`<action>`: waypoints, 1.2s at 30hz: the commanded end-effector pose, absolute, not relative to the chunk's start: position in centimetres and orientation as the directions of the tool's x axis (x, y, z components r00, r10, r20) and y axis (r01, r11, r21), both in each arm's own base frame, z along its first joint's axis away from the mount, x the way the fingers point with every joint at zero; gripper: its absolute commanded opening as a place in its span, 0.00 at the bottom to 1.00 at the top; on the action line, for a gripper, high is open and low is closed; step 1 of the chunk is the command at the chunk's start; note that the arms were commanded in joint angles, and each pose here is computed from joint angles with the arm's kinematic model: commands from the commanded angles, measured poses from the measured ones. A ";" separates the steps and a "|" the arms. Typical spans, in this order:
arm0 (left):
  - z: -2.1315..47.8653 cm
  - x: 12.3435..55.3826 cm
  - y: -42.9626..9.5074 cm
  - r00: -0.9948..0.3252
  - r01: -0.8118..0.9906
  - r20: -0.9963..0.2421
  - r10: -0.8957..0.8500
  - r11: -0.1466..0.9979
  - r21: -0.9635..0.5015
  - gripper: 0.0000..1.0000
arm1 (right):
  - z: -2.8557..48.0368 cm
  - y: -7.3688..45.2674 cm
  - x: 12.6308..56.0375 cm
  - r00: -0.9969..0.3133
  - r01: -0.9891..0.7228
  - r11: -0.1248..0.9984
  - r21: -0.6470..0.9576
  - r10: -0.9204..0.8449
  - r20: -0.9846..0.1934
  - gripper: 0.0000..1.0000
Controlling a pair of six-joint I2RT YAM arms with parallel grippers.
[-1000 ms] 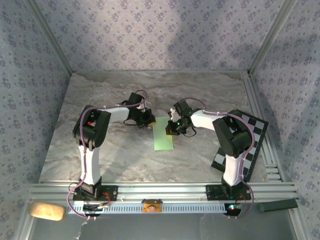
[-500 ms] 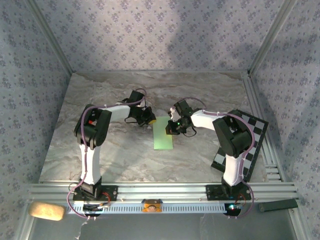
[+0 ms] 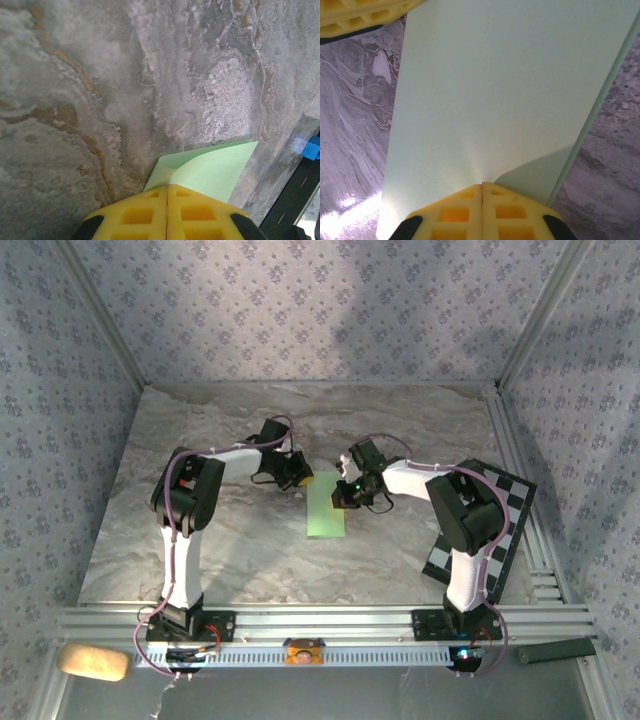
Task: Fold a paper plane with a square sheet of paper (pick it up from the middle)
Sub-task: First fold the square sheet of paper in half at the center of the table.
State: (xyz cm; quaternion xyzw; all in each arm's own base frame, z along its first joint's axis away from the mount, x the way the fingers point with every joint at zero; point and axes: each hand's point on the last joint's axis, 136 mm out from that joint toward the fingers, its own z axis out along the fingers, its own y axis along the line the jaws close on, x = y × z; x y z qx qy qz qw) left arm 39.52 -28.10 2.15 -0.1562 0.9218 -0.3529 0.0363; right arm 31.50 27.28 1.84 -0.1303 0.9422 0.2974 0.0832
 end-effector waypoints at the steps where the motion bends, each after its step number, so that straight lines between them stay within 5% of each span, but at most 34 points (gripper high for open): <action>1: 0.0 42.5 -24.7 -0.906 -0.316 -0.043 -0.422 0.739 -0.595 0.07 | -3.3 22.6 26.2 -0.978 -0.181 0.891 0.416 -0.209 0.024 0.00; 21: 6.9 38.7 -28.9 -0.973 -0.034 -0.123 -0.194 0.654 -0.756 0.08 | -3.0 22.2 27.2 -0.975 -0.191 0.880 0.435 -0.222 0.021 0.00; 36: 1.7 40.2 -29.8 -0.980 -0.076 -0.076 -0.184 0.701 -0.709 0.08 | -3.1 22.0 26.8 -0.975 -0.187 0.882 0.432 -0.220 0.028 0.00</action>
